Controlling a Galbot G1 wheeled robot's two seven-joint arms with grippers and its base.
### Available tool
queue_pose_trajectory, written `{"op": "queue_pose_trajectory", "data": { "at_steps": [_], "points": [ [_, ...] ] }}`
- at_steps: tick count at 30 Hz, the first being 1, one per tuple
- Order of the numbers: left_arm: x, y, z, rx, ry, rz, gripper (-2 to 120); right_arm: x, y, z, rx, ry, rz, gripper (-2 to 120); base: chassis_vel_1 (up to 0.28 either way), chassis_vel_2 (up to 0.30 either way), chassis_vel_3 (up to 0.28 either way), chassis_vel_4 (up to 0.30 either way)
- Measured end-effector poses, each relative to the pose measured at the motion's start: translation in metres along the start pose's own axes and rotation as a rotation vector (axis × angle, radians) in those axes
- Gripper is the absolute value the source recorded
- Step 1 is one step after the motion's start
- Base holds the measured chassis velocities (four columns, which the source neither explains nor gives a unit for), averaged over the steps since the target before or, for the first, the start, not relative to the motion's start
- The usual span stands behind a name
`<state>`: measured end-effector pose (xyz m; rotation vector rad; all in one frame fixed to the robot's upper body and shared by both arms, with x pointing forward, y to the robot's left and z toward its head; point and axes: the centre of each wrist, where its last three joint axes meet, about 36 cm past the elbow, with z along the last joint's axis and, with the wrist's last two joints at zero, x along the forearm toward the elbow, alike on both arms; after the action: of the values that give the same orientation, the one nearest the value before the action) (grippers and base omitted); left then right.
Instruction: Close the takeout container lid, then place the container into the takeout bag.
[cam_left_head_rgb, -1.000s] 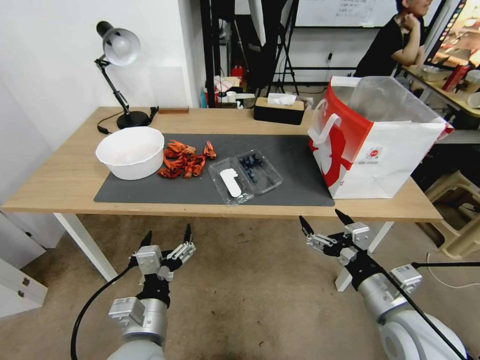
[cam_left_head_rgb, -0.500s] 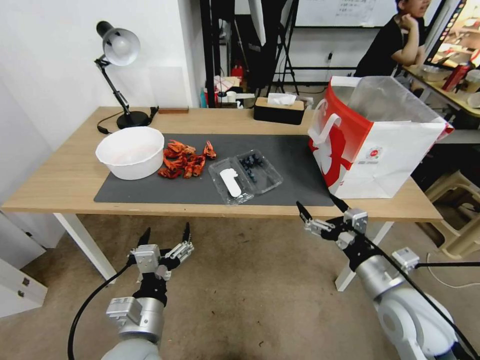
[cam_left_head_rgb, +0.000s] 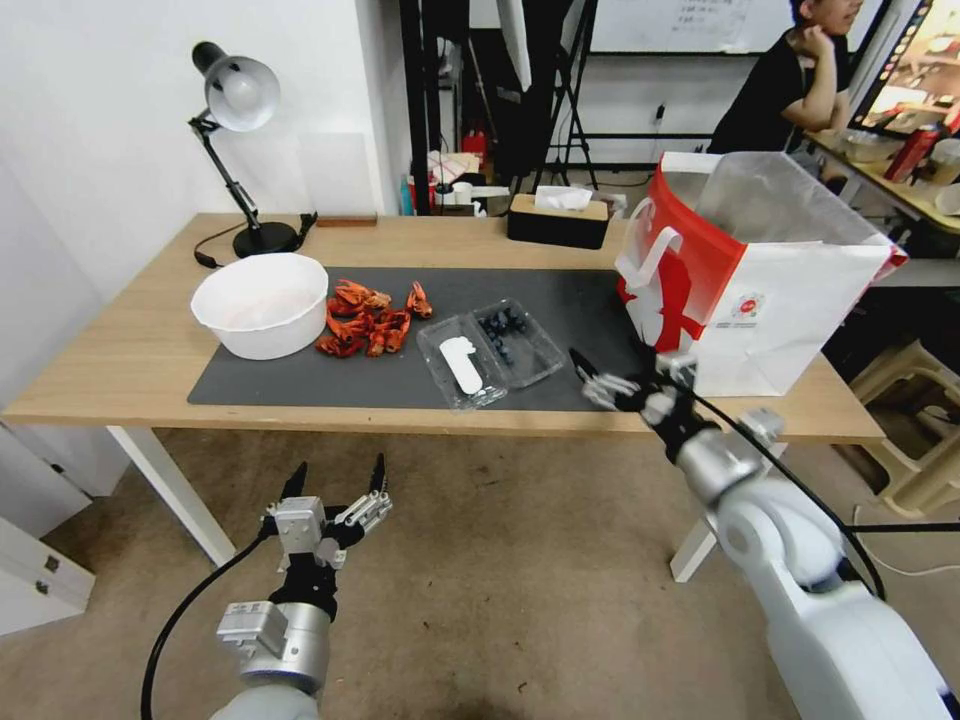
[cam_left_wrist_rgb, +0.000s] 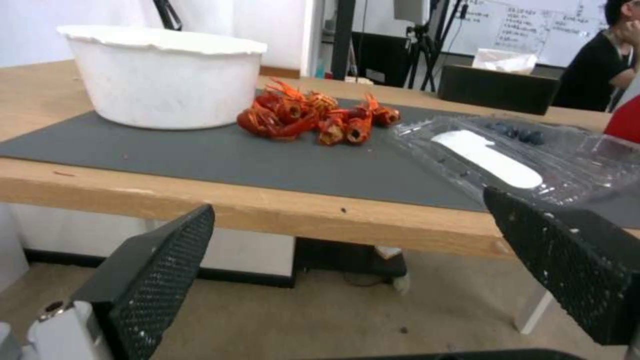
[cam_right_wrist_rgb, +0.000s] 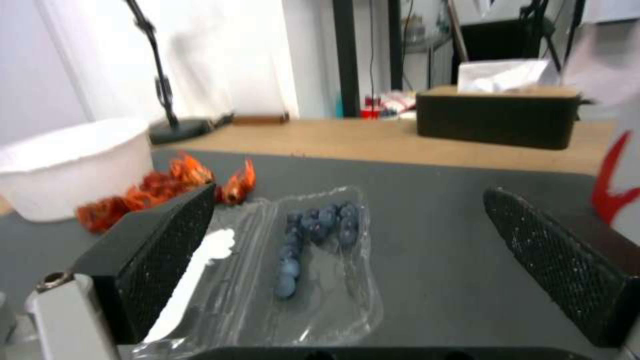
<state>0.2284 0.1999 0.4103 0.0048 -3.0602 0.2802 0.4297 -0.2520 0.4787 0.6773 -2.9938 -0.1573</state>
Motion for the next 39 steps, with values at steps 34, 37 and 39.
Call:
{"op": "queue_pose_trajectory", "data": {
  "at_steps": [34, 37, 39],
  "points": [
    [-0.001, 0.005, 0.005, -0.004, 0.012, -0.015, 100, -0.129, -0.028, -0.127, 0.214, 0.572, -0.099, 100, 0.000, 0.000, 0.000, 0.000],
    [-0.001, 0.005, 0.005, -0.005, 0.015, -0.015, 100, -0.141, -0.027, -0.130, 0.230, 0.601, -0.136, 100, 0.000, 0.000, 0.000, 0.000],
    [0.000, 0.005, 0.004, -0.006, 0.016, -0.014, 100, -0.148, -0.027, -0.132, 0.251, 0.614, -0.159, 100, 0.000, 0.000, 0.000, 0.000]
  ]
}}
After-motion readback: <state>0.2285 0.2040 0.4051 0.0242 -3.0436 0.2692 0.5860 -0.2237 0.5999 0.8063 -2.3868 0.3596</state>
